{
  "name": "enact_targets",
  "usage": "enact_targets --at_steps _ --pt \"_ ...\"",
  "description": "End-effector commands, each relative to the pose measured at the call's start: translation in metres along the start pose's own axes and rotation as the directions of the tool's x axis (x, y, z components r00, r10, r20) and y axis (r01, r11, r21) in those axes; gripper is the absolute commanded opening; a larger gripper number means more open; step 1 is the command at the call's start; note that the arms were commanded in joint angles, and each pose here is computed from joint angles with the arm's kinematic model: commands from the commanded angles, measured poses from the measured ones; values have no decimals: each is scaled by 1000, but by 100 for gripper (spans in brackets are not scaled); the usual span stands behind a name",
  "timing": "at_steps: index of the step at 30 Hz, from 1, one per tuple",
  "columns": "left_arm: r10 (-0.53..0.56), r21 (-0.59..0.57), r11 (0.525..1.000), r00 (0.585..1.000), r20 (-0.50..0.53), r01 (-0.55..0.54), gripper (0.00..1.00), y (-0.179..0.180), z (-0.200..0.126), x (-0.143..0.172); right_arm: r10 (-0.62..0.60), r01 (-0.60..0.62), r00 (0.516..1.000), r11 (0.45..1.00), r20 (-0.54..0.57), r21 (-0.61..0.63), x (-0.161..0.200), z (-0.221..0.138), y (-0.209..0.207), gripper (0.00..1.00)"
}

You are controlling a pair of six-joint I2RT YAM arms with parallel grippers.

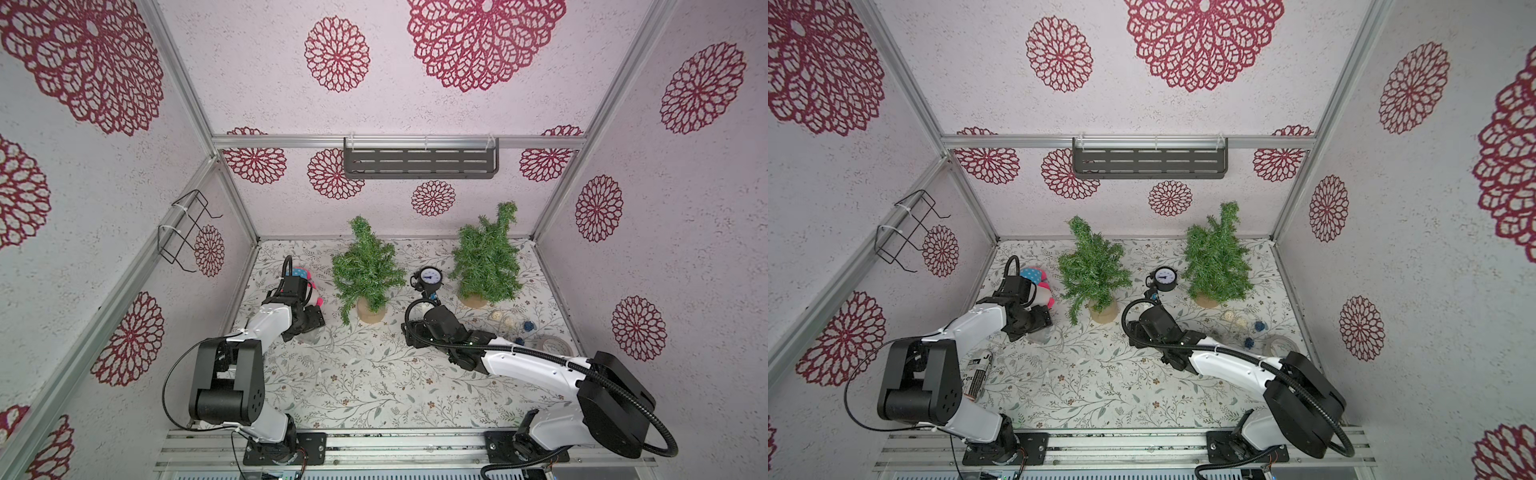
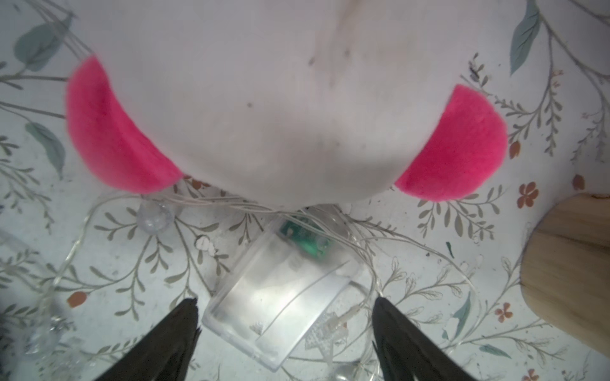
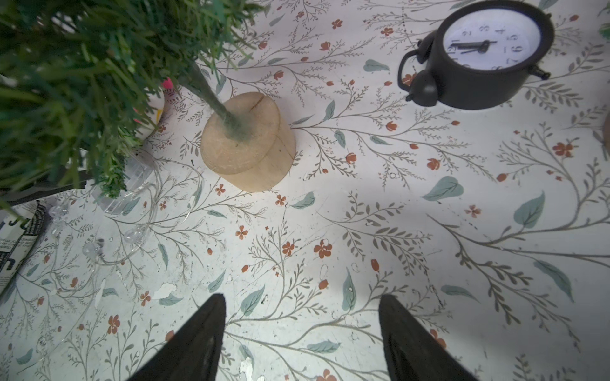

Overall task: Wrap string light around the christmas tree
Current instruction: Pick up the light string from the center of the board.

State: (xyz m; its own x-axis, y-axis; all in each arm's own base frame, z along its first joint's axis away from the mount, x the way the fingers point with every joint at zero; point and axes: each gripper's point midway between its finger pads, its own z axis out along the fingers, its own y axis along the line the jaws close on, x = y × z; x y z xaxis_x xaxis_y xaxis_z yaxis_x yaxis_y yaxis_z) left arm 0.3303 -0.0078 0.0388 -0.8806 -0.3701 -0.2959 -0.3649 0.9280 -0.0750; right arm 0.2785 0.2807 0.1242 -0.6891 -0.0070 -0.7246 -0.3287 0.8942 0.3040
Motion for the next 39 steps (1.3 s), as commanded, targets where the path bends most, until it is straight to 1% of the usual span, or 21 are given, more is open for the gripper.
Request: enact_targets --at_steps 1,4,7,13,18,22,23,25,28,31,34,36,38,39 --pt "81 -5 997 995 -52 -81 86 -8 5 5 -15 15 999 1000 50 5 -11 -7 0 75" --pt "129 -30 991 988 -84 -131 86 -11 10 7 -23 23 999 1000 46 9 -10 -6 0 76" --pt "149 -57 986 984 -98 -155 85 -8 15 5 -33 32 998 999 50 17 -11 -7 -2 76" --pt "177 -55 981 973 -147 -186 80 -11 25 9 -43 41 998 999 51 28 -11 -7 -3 76" --pt "194 -25 979 965 -177 -202 72 -20 25 17 -33 31 998 999 52 33 -11 -6 -4 76" --pt "191 16 981 961 -200 -192 57 -27 25 25 -23 22 998 999 57 25 -13 -7 -2 76" --pt "188 26 982 961 -201 -187 54 -29 22 26 -24 23 998 999 57 24 -13 -7 -2 76" --pt "182 52 983 964 -195 -175 54 -32 11 26 -24 23 998 999 58 24 -14 -8 -2 76" --pt "167 82 984 974 -154 -156 54 -36 -13 22 -29 27 998 999 59 26 -14 -10 -2 76" --pt "139 161 980 983 -123 -118 54 -45 -42 25 -29 27 998 999 54 22 -15 -9 -1 76" --pt "113 251 964 988 -106 -83 54 -50 -71 35 -26 26 998 1000 52 9 -16 -9 3 76" --pt "58 351 936 994 -92 -22 54 -55 -89 38 -21 21 999 1000 50 -1 -17 -8 5 76" --pt "-45 470 879 995 -93 84 53 -65 -107 37 -13 14 999 1000 47 -17 -17 -8 9 76" --pt "-78 506 855 993 -90 113 53 -70 -113 36 -12 13 999 1000 43 -25 -18 -8 11 76"
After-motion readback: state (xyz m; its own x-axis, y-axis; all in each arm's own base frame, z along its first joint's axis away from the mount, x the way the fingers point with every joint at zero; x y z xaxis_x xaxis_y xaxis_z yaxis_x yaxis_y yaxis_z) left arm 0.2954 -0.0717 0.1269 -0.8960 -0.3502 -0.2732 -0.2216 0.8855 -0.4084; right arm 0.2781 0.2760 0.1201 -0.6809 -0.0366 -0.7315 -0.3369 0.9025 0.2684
